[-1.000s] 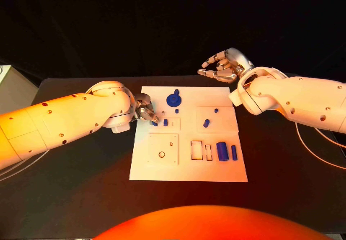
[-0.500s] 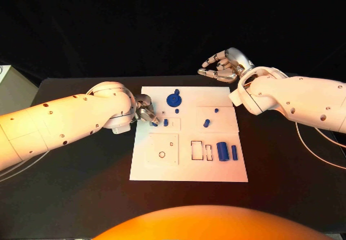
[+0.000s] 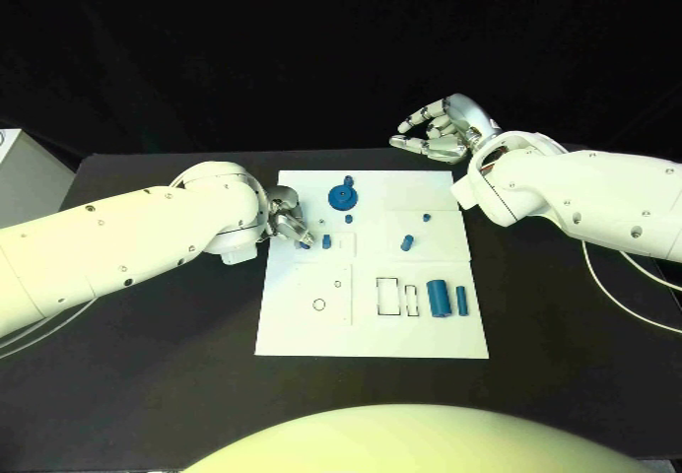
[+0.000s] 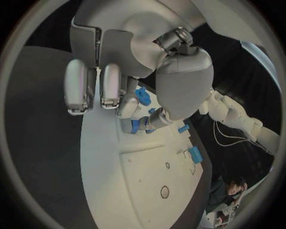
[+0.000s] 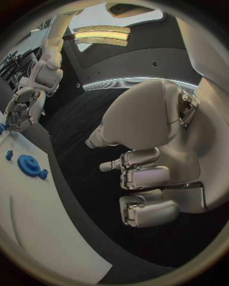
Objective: Assemble the parts on the task board
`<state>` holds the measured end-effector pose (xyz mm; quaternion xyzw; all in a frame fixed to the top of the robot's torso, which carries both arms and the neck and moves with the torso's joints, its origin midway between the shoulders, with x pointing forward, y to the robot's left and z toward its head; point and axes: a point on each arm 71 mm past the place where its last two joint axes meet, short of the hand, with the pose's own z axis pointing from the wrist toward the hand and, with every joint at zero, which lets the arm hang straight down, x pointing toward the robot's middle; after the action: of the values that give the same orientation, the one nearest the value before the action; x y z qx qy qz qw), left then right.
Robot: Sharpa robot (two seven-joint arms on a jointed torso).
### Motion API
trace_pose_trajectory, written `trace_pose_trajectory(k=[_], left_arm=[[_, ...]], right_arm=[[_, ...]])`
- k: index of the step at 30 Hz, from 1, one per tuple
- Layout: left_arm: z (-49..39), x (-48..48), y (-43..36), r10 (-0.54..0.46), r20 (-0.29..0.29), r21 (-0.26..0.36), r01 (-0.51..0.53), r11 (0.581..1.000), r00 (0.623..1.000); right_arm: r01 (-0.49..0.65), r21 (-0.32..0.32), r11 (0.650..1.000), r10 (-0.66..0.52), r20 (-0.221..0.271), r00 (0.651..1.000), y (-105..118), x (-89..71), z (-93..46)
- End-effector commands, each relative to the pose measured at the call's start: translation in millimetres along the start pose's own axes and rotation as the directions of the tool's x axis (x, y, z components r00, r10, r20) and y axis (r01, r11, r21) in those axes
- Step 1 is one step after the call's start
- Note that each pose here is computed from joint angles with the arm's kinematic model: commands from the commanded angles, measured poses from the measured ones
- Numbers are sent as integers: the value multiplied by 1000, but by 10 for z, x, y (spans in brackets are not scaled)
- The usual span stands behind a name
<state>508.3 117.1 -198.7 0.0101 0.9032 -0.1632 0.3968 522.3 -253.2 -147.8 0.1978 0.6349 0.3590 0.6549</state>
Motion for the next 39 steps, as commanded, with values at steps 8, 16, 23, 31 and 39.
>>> trace_pose_trajectory(k=[8, 16, 23, 31, 39], left_arm=[[12, 53, -25, -3, -24, 15, 4, 1000, 1000], [16, 43, -7, -10, -17, 8, 10, 1000, 1000], [18, 35, 8, -12, -12, 3, 12, 1000, 1000], [10, 28, 39, -13, -8, -3, 13, 1000, 1000], [-32, 13, 89, -22, 3, -5, 22, 1000, 1000]], right_arm=[[6, -13, 1000, -6, -12, 1000, 10, 11, -2], [6, -12, 1000, -6, -11, 1000, 10, 10, -2], [6, -12, 1000, -7, -11, 1000, 9, 9, -2], [7, -12, 1000, -7, -11, 1000, 6, 9, -2], [7, -11, 1000, -7, -10, 1000, 0, 6, -5]])
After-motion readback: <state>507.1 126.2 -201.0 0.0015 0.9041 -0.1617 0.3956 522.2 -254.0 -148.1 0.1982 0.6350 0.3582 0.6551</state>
